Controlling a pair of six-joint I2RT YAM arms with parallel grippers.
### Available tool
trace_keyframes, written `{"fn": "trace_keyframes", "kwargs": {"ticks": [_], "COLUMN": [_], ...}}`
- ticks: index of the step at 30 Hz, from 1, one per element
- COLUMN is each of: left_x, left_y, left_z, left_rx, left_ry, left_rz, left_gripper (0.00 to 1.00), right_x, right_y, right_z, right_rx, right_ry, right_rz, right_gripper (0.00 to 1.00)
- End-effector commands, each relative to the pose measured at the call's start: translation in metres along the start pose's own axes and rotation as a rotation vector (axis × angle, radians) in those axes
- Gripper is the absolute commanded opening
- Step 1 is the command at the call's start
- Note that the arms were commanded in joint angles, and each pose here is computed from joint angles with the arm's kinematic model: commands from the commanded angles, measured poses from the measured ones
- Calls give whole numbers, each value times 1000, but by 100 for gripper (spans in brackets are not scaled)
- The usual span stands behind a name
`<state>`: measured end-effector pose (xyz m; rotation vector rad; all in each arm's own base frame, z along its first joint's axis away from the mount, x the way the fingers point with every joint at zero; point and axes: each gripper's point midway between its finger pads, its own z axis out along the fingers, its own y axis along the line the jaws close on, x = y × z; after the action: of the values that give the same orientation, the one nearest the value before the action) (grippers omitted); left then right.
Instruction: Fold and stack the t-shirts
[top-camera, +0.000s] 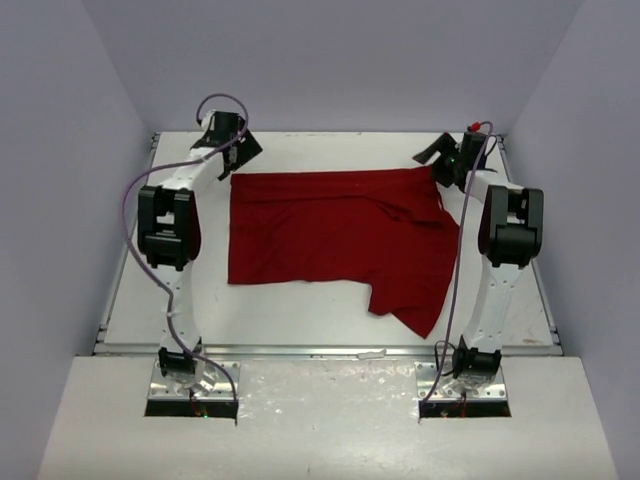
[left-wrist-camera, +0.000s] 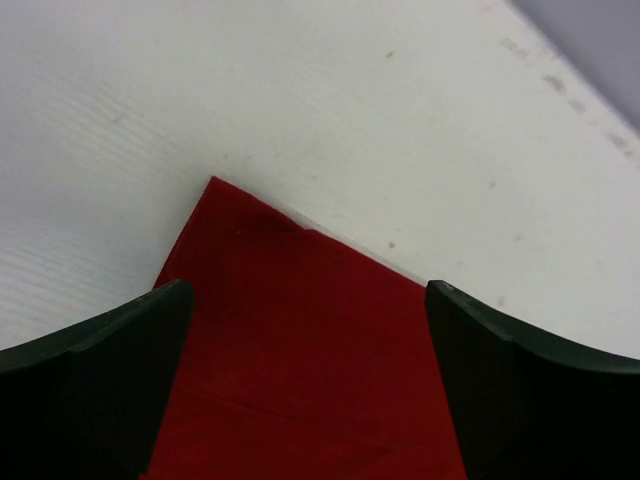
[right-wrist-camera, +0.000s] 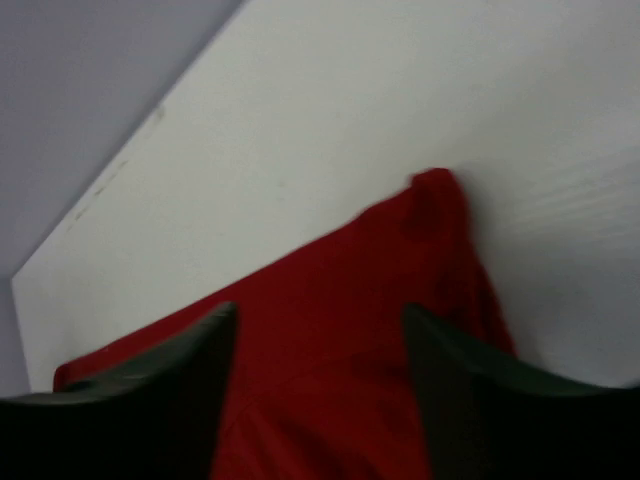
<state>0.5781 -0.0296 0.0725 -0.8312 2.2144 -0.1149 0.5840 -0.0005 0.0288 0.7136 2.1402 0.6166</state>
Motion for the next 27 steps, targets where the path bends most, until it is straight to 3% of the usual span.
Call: {"fn": "trace_keyframes", "kwargs": {"ticks": [1,5,6,7,8,10,13,15,17,18,19,20,22,24,25,27], "left_x": [-103,-91,-61,-63,-46,-2,59,96,119,132,139,154,169,185,187,187], "left_y": [-51,-28,-4,3,9,34,46,64,85,98,107,119,127,141,150,159], "left_z": [-129,-188,-182,-214,-220,-237,-244,-237,-231,-227,-226,-224,-222,-214,-211,-206], "left_rx": [177,175,125,159,174,223,302,260,188,144,113,79,66,34,-5,-55], "left_ry": [-279,-315,-259,-288,-266,-209,-115,-8,59,87,103,135,160,186,176,166], "left_rz": [-10,-42,-59,-91,-105,-161,-145,-107,-97,-108,-119,-134,-139,-135,-126,-113], "left_gripper": [100,100,100,100,100,100,100,100,100,100,100,100,100,100,99,91], "right_x": [-63,-58,-57,-62,-37,-28,27,97,134,150,149,171,160,165,155,158], "right_y": [137,161,171,186,180,199,186,150,138,116,123,94,90,63,70,63], "right_z": [-61,-72,-84,-100,-104,-137,-169,-176,-212,-216,-244,-250,-282,-299,-317,-334], "right_rx": [-390,-473,-510,-591,-619,-712,-670,-543,-510,-415,-433,-327,-290,-167,-185,-152], "right_ry": [-202,-207,-213,-269,-231,-219,-84,84,115,122,77,136,47,40,-14,-1], "right_rz": [-96,-48,-38,-58,-47,-47,31,78,38,10,-39,-53,-110,-151,-184,-251], "right_gripper": [99,99,99,99,99,99,99,99,99,99,99,99,99,99,99,99]}}
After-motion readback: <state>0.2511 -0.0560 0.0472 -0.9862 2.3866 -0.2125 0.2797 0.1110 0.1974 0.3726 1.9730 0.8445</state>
